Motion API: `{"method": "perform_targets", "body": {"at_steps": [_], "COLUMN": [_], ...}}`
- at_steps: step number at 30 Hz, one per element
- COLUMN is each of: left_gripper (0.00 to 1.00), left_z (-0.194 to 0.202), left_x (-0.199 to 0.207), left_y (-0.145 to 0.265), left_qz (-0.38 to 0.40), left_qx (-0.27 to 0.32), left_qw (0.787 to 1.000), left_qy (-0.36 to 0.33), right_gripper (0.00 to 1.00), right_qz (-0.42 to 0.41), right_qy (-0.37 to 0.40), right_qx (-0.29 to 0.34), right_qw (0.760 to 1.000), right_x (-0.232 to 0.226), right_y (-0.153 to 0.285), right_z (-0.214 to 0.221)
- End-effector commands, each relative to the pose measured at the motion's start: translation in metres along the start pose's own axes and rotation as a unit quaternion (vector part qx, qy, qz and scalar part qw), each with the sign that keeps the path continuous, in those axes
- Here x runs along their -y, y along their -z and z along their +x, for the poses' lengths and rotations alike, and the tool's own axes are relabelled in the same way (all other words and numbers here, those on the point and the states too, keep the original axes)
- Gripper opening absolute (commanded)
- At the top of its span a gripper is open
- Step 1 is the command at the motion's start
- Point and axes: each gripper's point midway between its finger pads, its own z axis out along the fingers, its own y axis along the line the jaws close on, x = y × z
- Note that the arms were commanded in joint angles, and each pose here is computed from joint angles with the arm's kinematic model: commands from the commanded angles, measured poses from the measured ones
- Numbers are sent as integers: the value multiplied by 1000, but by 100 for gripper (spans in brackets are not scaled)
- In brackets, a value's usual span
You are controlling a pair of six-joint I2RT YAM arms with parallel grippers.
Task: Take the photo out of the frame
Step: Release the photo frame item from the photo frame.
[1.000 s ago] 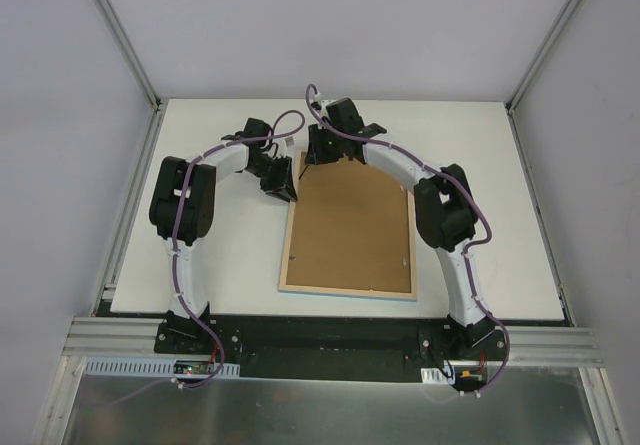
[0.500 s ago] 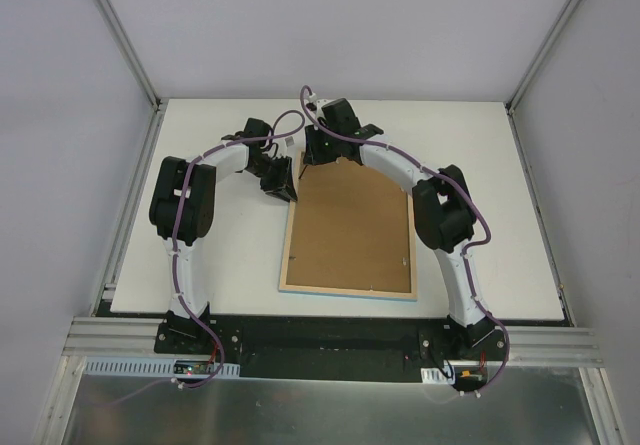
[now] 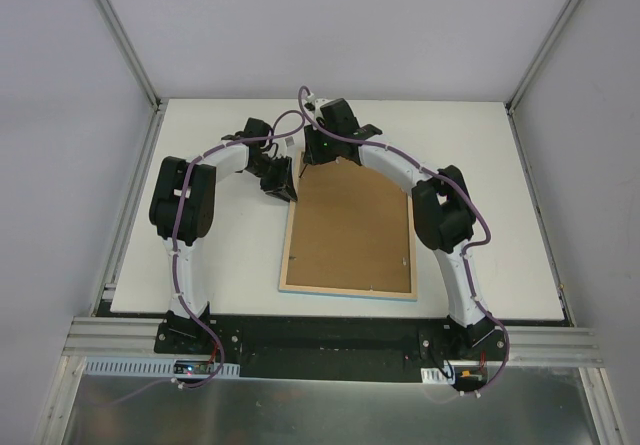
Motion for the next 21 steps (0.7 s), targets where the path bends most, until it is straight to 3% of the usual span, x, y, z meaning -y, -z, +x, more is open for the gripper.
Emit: {"method": "perform_targets", "body": {"at_steps": [1, 21], "left_gripper": [0, 0], "left_z": [18, 17], "left_x": [-16, -16], "left_y": [-10, -10], "left_qz": [-44, -44], "left_qx": [-25, -23], "left_qw": [999, 999], "left_qy": [-7, -8], "right_gripper": [1, 1], "right_qz": [34, 29], "right_qy": [29, 33], "right_qx": [51, 51], "right_qw": [998, 998], "right_x": [6, 0], "right_y": [20, 21], "right_z": [-38, -41]}}
